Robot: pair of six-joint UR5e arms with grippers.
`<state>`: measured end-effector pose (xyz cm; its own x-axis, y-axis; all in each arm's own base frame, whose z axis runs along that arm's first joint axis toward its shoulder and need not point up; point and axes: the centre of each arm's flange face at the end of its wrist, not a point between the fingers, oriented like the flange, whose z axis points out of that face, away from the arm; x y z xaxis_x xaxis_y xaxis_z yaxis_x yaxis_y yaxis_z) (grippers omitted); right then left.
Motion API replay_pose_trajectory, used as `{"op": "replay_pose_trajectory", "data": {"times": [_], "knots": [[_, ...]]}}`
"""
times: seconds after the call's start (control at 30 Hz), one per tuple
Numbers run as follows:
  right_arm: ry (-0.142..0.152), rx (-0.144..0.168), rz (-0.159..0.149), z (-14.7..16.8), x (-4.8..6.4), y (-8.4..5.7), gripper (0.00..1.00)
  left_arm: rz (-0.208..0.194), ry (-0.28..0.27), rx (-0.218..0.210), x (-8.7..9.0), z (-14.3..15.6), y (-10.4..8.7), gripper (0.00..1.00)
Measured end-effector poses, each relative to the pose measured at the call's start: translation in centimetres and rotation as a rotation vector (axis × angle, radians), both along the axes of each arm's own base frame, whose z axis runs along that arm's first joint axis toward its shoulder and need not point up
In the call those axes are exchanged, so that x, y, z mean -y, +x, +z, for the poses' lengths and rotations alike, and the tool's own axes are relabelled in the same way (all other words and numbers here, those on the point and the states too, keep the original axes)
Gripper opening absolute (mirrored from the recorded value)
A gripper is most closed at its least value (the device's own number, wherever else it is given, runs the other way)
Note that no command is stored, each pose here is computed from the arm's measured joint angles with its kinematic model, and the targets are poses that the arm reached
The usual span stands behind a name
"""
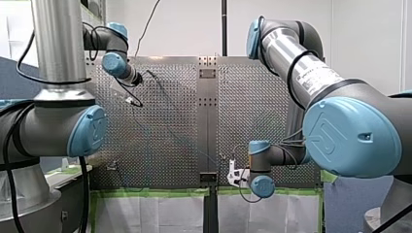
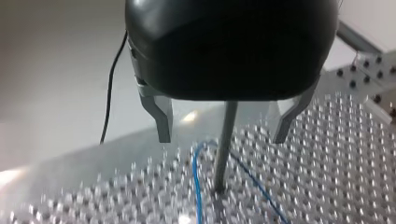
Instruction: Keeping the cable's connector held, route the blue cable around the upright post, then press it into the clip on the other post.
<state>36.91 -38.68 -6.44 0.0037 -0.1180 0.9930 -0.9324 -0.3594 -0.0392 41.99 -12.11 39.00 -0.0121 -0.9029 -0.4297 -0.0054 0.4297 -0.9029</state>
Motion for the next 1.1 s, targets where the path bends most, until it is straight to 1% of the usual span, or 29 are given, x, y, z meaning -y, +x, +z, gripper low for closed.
{"op": "replay_pose_trajectory", "data": {"times": [0.2,0.3,0.43,0.63,0.83,0.93,1.1], "knots": [[-0.003,0.005,0.005,0.1,0.1,0.2,0.00,-0.003,0.052,0.056,0.1,2.3,-1.3,1.00],[-0.002,0.010,0.010,0.1,0.2,0.3,0.00,-0.001,0.079,0.076,0.1,3.2,-1.9,1.00],[-0.001,0.013,0.021,0.2,0.1,0.5,0.00,0.020,0.112,0.062,-0.3,3.3,-2.3,1.00],[-0.006,0.019,0.030,0.2,-0.1,0.9,0.00,0.069,0.166,0.037,-0.8,4.4,-2.1,1.00],[-0.007,0.022,0.038,0.2,-0.3,1.1,0.00,0.111,0.217,0.032,-1.0,6.2,-1.8,1.00],[-0.008,0.024,0.044,0.3,-0.4,1.3,0.00,0.104,0.246,0.033,-0.7,7.4,-1.8,1.00],[-0.010,0.028,0.057,0.3,-0.5,1.6,0.00,0.059,0.296,0.032,0.2,9.1,-1.7,1.00]]}}
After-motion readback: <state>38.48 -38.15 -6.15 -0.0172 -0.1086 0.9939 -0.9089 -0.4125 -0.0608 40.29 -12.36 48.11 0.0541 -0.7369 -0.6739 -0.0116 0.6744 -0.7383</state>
